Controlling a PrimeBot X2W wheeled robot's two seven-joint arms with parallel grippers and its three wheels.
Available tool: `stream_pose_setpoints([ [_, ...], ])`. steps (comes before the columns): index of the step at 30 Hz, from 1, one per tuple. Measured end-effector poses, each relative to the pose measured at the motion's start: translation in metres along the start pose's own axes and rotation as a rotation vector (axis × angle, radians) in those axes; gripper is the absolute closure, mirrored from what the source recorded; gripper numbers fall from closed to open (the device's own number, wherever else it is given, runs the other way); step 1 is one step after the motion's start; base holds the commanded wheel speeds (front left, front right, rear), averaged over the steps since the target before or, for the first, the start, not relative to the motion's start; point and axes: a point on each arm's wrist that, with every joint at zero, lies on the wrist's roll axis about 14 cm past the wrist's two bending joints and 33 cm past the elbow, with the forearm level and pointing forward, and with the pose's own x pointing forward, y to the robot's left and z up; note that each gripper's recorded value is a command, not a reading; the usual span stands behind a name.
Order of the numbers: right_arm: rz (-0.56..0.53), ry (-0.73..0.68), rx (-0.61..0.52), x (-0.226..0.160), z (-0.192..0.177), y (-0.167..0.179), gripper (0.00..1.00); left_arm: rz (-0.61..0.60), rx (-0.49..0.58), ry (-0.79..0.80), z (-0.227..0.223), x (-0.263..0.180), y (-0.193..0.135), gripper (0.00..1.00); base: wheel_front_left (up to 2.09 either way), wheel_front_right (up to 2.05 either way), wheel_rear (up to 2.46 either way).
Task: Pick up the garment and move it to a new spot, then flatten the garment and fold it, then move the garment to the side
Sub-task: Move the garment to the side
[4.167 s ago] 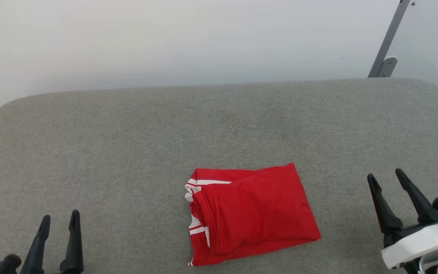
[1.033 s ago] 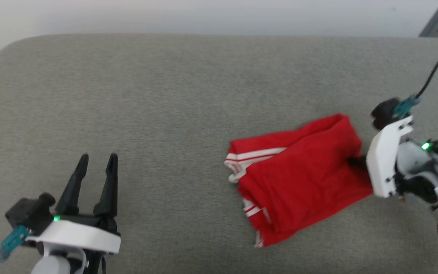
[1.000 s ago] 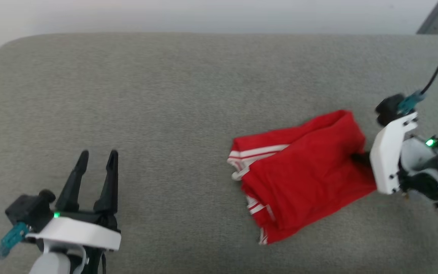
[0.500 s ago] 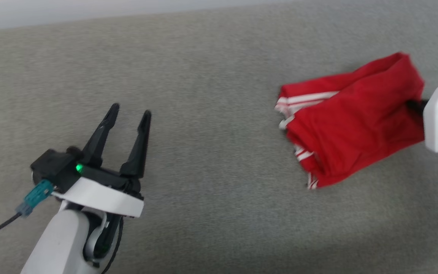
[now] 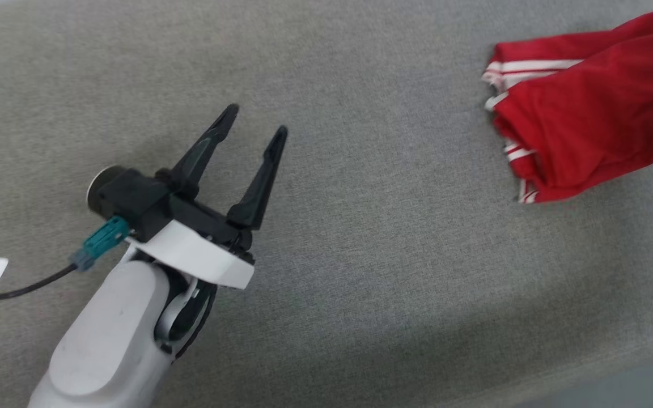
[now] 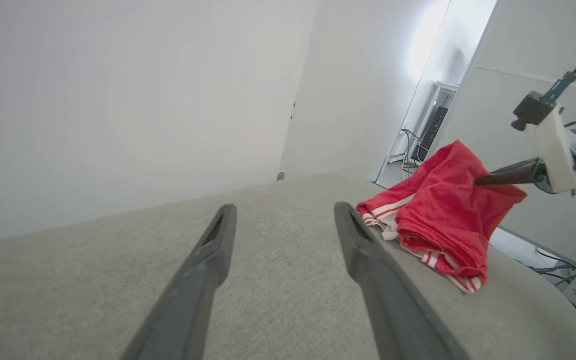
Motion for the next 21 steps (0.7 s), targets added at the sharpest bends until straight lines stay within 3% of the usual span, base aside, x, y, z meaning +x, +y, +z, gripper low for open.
stream_pose_setpoints([
  [8,-0.146,-0.001,-0.139,0.017,-0.003,-0.038,1.00,-0.064,-0.026,0.007,-0.012,0.021,-0.008,0.00,0.00,0.00,0.00],
  [21,-0.140,0.034,-0.141,0.057,-0.028,-0.013,1.00,-0.035,-0.035,0.025,-0.020,0.018,0.010,0.00,0.00,0.00,0.00],
])
